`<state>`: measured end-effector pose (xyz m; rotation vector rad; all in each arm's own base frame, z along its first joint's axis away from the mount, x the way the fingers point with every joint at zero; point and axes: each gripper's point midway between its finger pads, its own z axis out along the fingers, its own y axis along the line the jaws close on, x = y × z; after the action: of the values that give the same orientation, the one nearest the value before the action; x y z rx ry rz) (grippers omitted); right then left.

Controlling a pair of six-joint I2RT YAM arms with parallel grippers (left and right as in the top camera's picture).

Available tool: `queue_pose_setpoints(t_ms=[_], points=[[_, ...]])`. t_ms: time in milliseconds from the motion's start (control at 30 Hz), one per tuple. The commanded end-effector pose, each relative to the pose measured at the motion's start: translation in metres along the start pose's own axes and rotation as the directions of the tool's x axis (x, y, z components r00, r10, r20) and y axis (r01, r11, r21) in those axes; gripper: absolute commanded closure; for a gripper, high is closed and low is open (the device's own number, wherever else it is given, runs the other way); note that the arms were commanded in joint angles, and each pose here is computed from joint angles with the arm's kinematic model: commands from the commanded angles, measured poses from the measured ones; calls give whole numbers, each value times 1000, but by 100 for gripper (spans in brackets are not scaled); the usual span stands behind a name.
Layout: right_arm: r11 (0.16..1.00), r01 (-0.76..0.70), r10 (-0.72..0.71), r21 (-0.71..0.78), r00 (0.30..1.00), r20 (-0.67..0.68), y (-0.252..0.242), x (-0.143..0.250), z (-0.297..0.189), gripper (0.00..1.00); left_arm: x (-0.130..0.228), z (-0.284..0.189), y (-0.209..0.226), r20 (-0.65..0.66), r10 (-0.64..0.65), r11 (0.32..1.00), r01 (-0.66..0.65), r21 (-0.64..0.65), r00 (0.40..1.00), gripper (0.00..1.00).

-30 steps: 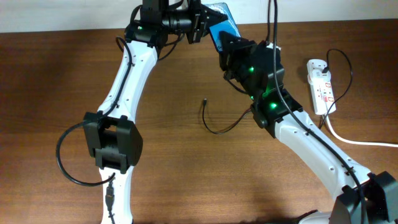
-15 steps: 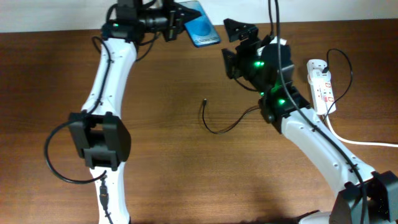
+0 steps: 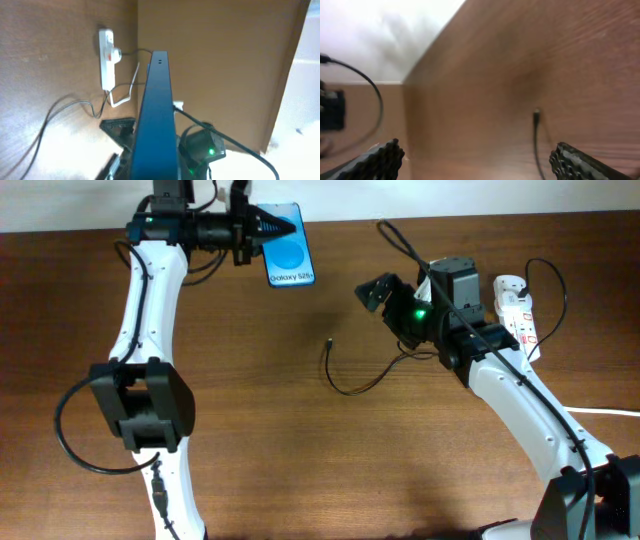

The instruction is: Plug charger to phone and switch on socket

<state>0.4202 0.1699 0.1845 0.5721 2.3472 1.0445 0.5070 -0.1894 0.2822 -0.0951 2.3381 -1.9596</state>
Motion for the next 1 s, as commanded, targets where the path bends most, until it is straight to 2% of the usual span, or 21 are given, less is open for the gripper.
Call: queue_pose_setpoints(t_ms=[0,67,233,333,433,533,633,733,800,900,967], points=[[992,120,-118,41,992,-50,-12,10,0,1,20,-7,-22,-46,67,997,-65,52,997,100],[988,101,-96,119,994,-50,-29,12,-2,2,29,-7,-17,-64,44,998,-41,49,997,100],[967,78,-70,242,997,-44,-55,14,-7,2,68,-9,-8,-124,86,995,-79,61,989,100],[964,68,-58,256,997,-45,-60,13,-9,2,91,-13,-7,-152,127,991,-118,70,980,100],[964,66,-57,257,997,-43,-60,12,-9,2,97,-6,-3,-174,122,992,-113,59,977,100],[963,64,-53,262,997,-49,-62,14,-9,2,104,5,-5,-198,102,992,-85,90,975,100],[960,59,-44,275,997,-60,-65,17,-11,1,105,9,-15,-194,54,982,-17,186,980,100],[959,58,-43,276,997,-61,-65,17,-11,1,104,8,-14,-221,-131,975,166,147,966,100],[959,58,-42,276,997,-61,-65,17,-11,2,103,7,-14,-238,-271,946,304,114,933,100],[960,58,-43,276,997,-62,-65,17,-11,2,103,7,-12,-254,-474,864,501,48,843,100],[960,59,-43,275,997,-63,-65,18,-10,2,104,8,-10,-251,-618,771,637,-9,745,100]])
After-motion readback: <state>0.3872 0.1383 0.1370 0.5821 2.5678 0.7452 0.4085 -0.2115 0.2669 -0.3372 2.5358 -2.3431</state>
